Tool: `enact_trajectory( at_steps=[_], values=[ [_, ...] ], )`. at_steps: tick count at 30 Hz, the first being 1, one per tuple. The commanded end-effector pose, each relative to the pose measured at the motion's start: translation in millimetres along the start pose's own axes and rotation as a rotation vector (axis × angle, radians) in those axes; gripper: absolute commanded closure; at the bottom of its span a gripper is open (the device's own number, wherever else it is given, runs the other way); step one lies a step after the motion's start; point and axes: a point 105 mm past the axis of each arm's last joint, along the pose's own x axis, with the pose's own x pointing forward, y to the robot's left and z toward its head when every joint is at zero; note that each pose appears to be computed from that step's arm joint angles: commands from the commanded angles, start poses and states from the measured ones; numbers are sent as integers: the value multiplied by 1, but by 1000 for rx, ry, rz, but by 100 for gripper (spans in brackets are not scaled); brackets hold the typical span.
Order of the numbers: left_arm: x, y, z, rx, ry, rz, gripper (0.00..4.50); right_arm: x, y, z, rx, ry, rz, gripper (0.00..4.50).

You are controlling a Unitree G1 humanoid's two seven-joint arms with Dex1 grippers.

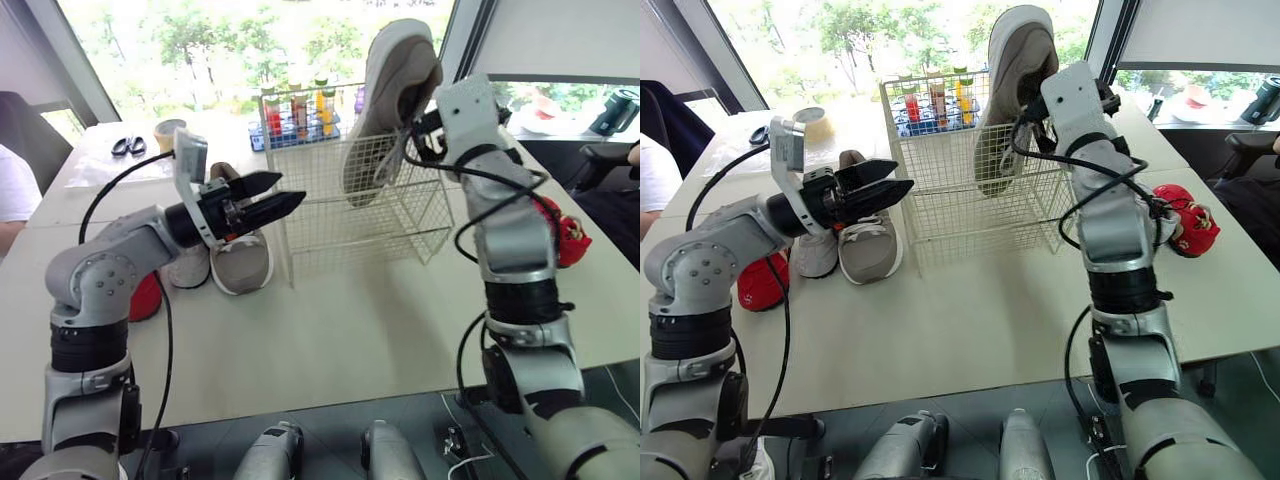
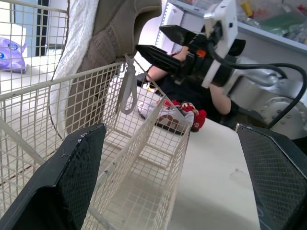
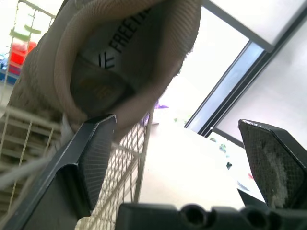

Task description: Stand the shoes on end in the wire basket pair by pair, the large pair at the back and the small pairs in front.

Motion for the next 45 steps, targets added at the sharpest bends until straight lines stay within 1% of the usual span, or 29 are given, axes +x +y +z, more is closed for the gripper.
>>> enact_trajectory(
  at_steps=[1,3,6,10,14,21,24,25,28,29,32,33,36,38,43,45],
  values=[
    [-5,2,14,46,-22,6,0,-16,-25,13,68,-55,27,2],
    [-7,5,17,49,-26,14,0,-16,-35,-3,74,-21,13,2],
    [-9,11,19,65,-23,37,0,-14,-40,-24,99,30,23,2],
    [-15,28,25,129,-5,120,0,-12,-29,-44,118,75,120,2],
    [-28,56,36,199,19,269,0,-15,-17,-57,118,107,198,2],
    [-47,99,47,288,93,487,0,-28,8,-52,149,98,350,2],
    [-49,111,46,324,134,535,0,-34,17,-52,150,104,398,2],
    [-50,117,44,349,164,555,0,-35,20,-51,153,105,409,2],
    [-49,126,42,397,220,574,0,-37,23,-52,132,110,411,2],
    [-49,130,42,388,228,589,0,-38,20,-53,106,115,400,2],
    [-53,152,35,396,304,719,0,-42,-5,-50,55,118,346,2],
    [-55,158,32,384,326,750,0,-44,-15,-44,55,102,326,2],
    [-57,167,28,350,332,799,0,-46,-29,-27,61,55,292,2],
    [-57,173,25,318,325,826,0,-47,-33,-17,71,30,280,2],
    [-46,176,11,239,330,804,0,-50,-29,1,104,-14,285,2],
    [-42,173,15,189,309,788,0,-50,-28,3,100,-18,284,2]
  ],
)
